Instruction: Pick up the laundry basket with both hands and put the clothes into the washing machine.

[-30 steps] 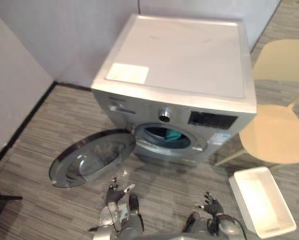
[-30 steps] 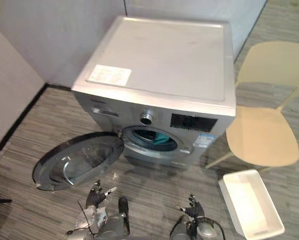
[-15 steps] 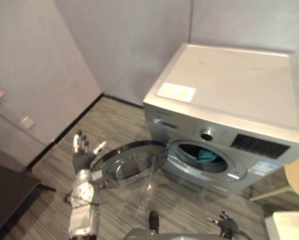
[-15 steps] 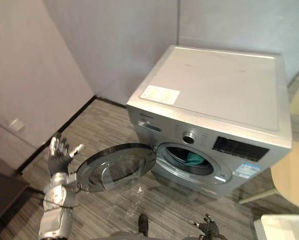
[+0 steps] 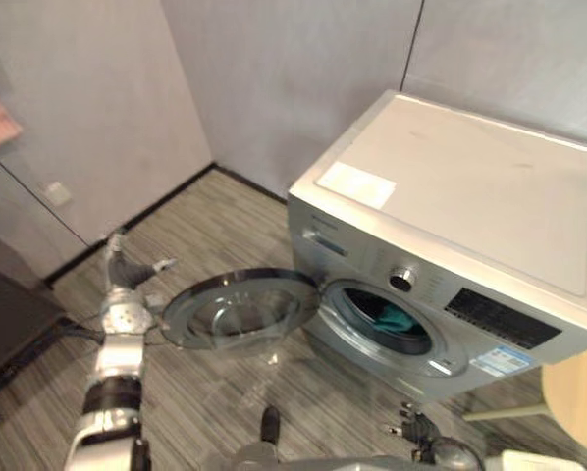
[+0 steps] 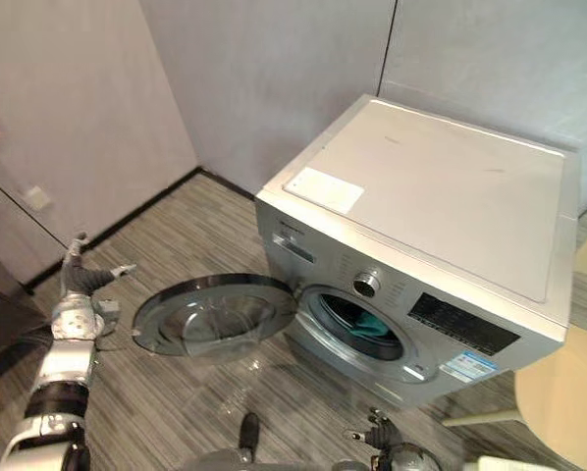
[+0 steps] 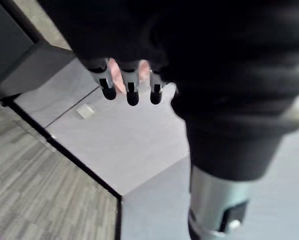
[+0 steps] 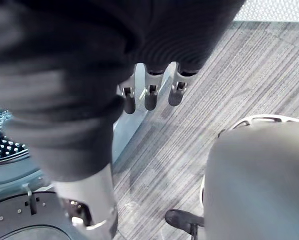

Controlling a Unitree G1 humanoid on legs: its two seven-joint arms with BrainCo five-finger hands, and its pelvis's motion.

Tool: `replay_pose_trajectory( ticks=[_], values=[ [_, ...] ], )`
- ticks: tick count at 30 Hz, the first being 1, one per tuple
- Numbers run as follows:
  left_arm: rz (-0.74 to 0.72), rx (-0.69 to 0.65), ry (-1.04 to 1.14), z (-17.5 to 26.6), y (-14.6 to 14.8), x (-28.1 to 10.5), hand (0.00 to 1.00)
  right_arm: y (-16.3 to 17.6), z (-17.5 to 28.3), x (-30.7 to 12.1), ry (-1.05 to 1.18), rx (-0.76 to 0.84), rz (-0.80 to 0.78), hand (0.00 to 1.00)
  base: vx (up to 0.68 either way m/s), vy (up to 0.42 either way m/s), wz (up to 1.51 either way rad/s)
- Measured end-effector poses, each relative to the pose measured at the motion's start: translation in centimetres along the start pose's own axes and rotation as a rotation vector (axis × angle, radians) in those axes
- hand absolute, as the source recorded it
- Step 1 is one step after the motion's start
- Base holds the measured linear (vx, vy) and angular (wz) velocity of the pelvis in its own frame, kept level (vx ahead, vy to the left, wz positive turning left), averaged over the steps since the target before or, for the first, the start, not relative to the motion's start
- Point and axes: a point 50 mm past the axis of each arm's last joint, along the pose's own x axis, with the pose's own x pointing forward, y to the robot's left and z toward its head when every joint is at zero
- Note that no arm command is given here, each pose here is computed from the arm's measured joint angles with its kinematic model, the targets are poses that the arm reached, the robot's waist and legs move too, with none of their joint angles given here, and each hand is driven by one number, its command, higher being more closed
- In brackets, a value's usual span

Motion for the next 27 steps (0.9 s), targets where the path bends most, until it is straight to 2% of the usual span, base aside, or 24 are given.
replay_pose_trajectory(
  ticks=[3,6,10,15,18,23,27],
  values=[
    [0.013,0.0,0.05,0.0,1.0,1.3,0.0,-0.4,-0.6,-0.2,0.019,0.031,-0.021,0.0,0.0,0.024,-0.27],
    [0.006,-0.007,0.054,0.4,0.8,1.7,0.0,-1.9,-2.4,-1.0,0.065,0.058,-0.072,0.0,-0.03,0.207,-0.46],
    [-0.056,0.001,0.082,1.6,-0.9,2.9,0.0,-0.5,-4.4,-1.4,0.111,0.252,-0.096,0.0,-0.07,0.284,0.05],
    [-0.113,0.053,0.192,-0.9,-2.0,2.3,0.0,-0.8,-5.1,-1.8,0.105,0.37,-0.14,0.0,-0.12,0.28,-0.54],
    [-0.116,0.039,0.252,-2.0,-2.0,2.0,0.0,-0.8,-5.3,-1.9,0.111,0.367,-0.142,0.0,-0.15,0.263,-0.67],
    [-0.113,-0.031,0.265,-2.0,-1.3,2.3,0.0,-0.3,-6.1,-2.2,0.137,0.335,-0.116,0.0,-0.17,0.059,-0.2],
    [-0.024,-0.01,0.22,-0.5,2.9,3.9,0.0,0.1,-5.5,-1.9,0.123,0.297,-0.092,0.0,-0.15,-0.105,-0.4]
  ],
)
